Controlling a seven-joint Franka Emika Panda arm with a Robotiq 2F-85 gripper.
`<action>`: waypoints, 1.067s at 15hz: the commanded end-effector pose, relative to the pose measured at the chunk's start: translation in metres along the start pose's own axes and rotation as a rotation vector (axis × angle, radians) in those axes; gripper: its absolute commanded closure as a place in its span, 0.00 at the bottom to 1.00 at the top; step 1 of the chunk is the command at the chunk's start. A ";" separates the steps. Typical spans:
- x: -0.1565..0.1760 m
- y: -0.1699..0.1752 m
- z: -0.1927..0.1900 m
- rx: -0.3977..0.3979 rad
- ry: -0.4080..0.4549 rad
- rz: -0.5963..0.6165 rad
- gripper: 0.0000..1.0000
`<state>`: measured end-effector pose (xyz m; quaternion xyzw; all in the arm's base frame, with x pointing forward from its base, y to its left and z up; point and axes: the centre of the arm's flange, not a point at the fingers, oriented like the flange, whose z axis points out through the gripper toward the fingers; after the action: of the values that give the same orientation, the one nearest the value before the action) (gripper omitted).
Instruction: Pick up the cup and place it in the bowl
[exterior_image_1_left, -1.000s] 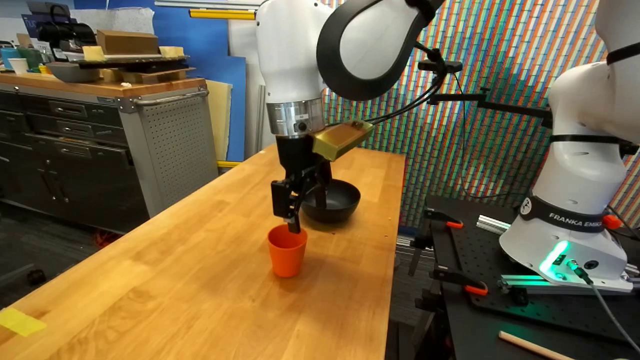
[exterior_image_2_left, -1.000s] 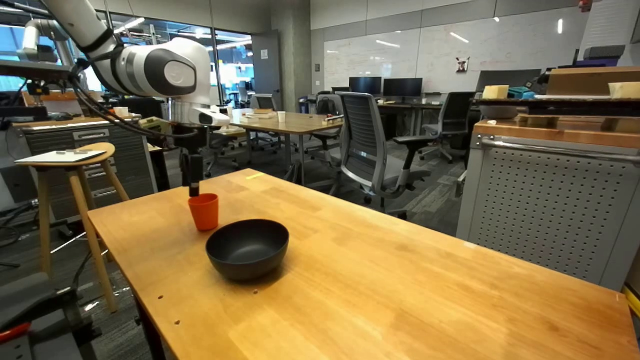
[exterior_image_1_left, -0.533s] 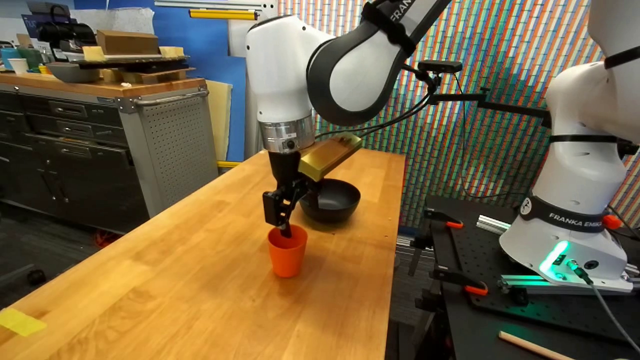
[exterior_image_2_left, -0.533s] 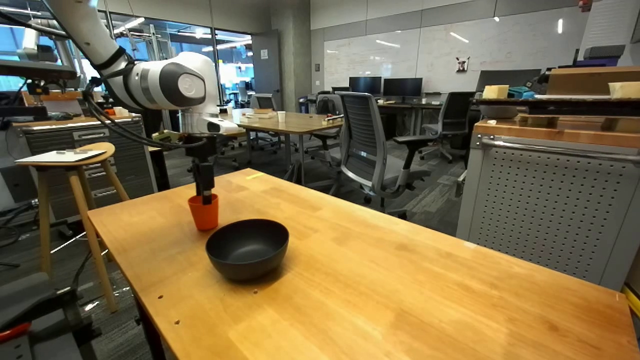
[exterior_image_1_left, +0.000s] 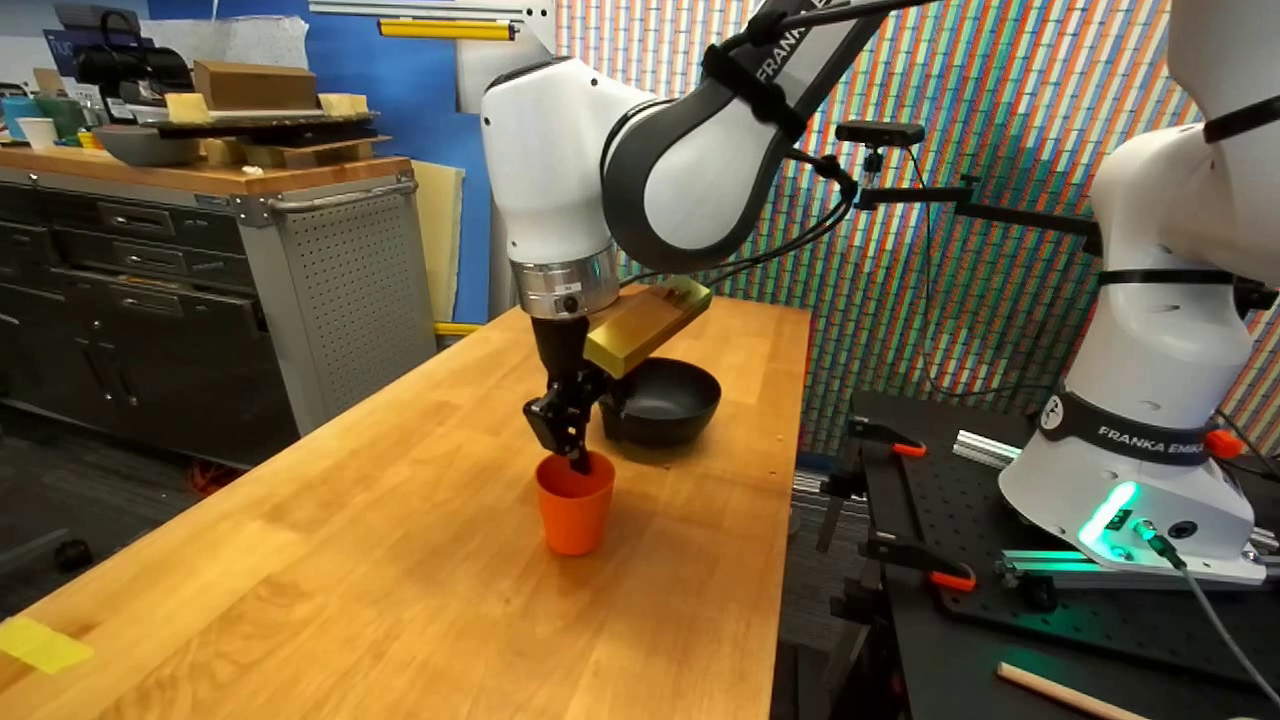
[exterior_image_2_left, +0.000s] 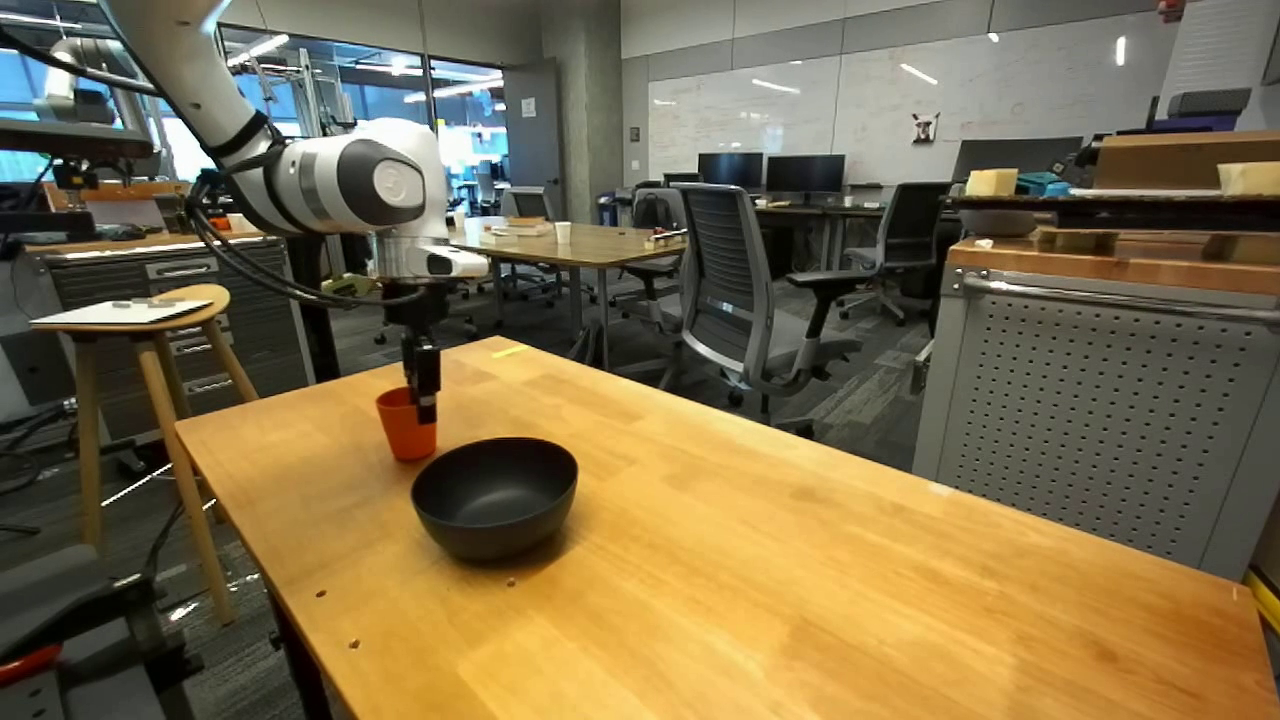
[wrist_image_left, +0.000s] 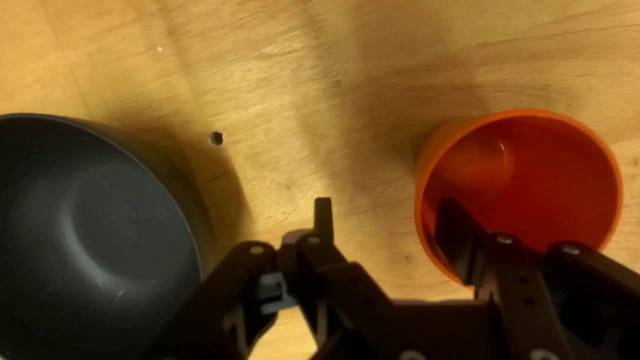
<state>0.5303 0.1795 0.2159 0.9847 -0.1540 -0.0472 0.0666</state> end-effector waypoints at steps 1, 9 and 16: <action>0.005 -0.003 0.009 0.020 -0.020 0.028 0.74; 0.005 -0.002 -0.005 0.090 -0.038 0.062 0.92; 0.004 0.061 -0.077 0.047 0.085 0.173 0.96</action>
<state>0.5423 0.1600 0.2478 0.9774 -0.2062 -0.0307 0.0362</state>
